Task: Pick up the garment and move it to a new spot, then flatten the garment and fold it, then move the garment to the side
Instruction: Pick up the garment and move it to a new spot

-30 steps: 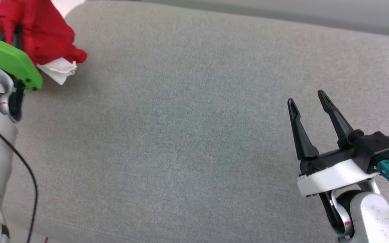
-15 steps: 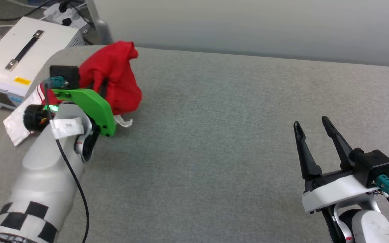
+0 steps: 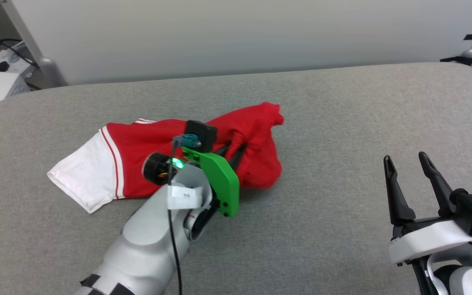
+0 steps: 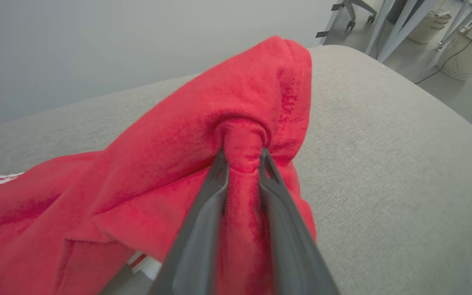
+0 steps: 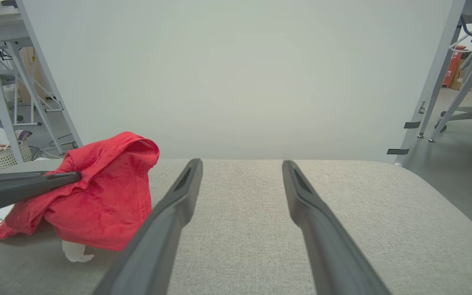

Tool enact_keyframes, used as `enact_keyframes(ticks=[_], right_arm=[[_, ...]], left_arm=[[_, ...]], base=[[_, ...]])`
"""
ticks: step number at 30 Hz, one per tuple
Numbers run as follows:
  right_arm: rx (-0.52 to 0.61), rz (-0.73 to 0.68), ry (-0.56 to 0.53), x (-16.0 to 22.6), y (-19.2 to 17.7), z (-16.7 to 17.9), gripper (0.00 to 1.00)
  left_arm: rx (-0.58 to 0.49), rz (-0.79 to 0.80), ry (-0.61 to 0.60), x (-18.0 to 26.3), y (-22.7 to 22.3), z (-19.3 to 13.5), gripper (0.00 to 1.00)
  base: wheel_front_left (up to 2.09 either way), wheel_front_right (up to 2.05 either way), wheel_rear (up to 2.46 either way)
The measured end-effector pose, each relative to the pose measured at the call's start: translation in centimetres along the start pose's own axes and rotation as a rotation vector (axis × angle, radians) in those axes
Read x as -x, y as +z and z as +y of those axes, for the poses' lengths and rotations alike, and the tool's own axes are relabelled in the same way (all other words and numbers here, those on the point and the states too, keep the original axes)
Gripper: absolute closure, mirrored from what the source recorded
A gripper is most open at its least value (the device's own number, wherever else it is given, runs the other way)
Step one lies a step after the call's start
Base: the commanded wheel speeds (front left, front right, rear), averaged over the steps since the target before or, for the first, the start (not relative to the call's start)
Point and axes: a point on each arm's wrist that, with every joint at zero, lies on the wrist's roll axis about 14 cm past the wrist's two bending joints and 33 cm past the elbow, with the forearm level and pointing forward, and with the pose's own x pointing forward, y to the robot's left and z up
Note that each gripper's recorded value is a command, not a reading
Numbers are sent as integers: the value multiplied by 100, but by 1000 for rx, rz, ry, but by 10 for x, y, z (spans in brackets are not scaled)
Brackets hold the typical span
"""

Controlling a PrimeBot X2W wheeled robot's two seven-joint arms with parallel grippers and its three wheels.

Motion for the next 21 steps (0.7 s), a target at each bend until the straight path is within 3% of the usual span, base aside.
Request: enact_keyframes(ticks=[9, 15, 16, 18, 21], right_arm=[[3, 46, -84, 8, -15, -26, 0], [-8, 87, -113, 10, -32, -35, 0], [-9, 94, -114, 10, -34, -35, 0], [-12, 95, -109, 9, -36, -34, 0], [-21, 93, -100, 9, -36, -30, 0]], left_arm=[[-17, 208, -305, -11, -73, -104, 100], [-4, 326, -405, 0, -116, -133, 100], [-1, 329, -410, 1, -118, -134, 89], [22, 323, -409, 2, -116, -135, 0], [34, 267, -409, 2, -104, -137, 0]], base=[[0, 0, 0], [0, 0, 0], [0, 0, 0], [0, 0, 0], [0, 0, 0]])
